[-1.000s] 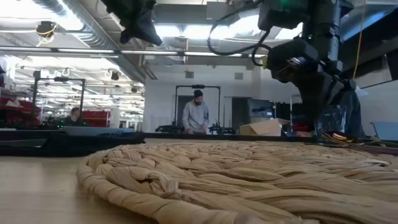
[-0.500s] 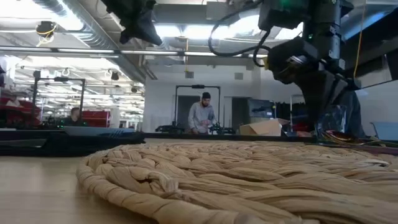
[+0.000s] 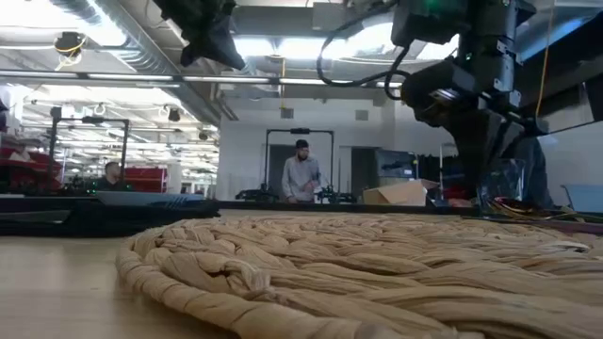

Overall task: Set table place
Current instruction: Adjust the blue spoon on the brown placemat

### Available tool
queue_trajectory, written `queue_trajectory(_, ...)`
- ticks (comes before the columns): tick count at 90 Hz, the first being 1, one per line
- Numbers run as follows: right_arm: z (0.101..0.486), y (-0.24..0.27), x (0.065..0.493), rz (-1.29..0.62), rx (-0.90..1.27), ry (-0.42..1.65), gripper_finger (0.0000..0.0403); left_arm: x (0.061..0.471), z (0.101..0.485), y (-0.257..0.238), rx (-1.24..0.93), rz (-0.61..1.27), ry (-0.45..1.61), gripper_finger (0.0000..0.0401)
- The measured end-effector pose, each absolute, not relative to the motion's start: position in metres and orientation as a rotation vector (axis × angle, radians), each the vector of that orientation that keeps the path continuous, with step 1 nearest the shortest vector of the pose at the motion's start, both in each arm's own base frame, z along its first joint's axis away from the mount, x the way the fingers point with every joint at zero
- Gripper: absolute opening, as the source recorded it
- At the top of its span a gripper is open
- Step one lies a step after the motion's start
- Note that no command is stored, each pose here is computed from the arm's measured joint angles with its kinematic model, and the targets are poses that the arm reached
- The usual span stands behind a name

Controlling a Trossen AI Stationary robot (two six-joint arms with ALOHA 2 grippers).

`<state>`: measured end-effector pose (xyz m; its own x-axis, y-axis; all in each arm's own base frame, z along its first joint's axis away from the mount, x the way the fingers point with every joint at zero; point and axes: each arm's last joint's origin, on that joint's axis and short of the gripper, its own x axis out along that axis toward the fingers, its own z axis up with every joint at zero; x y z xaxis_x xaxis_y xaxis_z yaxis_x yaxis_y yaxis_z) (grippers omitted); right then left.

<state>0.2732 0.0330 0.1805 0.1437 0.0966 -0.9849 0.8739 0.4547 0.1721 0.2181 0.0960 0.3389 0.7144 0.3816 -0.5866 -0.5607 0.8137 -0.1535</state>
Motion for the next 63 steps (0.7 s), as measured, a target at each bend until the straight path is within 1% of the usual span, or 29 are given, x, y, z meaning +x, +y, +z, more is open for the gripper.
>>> queue_trajectory(16, 0.178, 0.041, 0.277, -0.669, 0.965, 1.315, 0.0000, 0.218, 0.339, 0.096, -0.335, 0.533, 0.568, 0.0000)
queue_trajectory(29, 0.178, 0.050, 0.275, -0.672, 0.970, 1.319, 0.0000, 0.218, 0.339, 0.096, -0.331, 0.542, 0.568, 0.0000)
queue_trajectory(63, 0.162, 0.064, 0.277, -0.683, 0.951, 1.388, 0.0000, 0.218, 0.339, 0.096, -0.331, 0.543, 0.567, 0.0000)
